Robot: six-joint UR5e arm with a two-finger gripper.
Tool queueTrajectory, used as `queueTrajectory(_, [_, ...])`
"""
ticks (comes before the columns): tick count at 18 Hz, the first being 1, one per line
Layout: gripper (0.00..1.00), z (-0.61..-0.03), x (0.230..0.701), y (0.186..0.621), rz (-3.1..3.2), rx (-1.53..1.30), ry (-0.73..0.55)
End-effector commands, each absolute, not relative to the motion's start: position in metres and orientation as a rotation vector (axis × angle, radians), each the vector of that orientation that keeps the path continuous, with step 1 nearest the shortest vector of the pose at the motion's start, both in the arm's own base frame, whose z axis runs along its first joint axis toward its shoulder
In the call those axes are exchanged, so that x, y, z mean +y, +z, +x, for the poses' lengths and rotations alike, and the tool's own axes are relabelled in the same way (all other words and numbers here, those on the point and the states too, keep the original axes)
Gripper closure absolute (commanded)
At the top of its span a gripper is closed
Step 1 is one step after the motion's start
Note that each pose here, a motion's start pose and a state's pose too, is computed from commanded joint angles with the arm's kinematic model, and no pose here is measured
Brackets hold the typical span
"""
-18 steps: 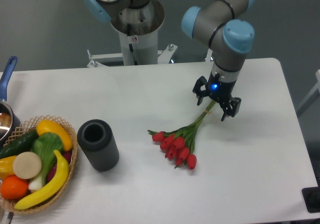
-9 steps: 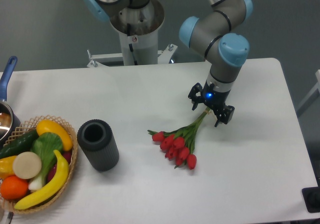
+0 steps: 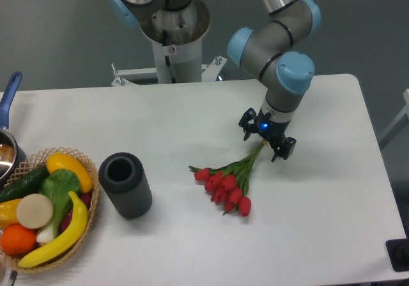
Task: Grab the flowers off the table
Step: 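Lower the gripper around the stems and close it on them, then lift the gripped tulip bouquet up off the table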
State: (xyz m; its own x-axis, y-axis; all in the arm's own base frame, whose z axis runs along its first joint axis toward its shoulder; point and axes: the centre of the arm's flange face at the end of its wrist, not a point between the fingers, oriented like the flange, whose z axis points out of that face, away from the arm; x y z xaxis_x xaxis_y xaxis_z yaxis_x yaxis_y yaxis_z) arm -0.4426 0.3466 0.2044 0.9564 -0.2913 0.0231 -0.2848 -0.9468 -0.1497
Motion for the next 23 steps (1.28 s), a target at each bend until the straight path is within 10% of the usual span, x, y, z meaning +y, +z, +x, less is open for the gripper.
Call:
queueTrajectory(8, [0.09, -0.4369, 0.3505, 0.194, -2.965, 0.458, -0.097])
queueTrajectory(17, [0.59, -0.4414, 0.3515, 0.1987, -2.964, 0.452, -0.082])
queueTrajectory(23, [0.72, -0.4423, 0.3527, 0.2003, -2.964, 0.454, -0.077])
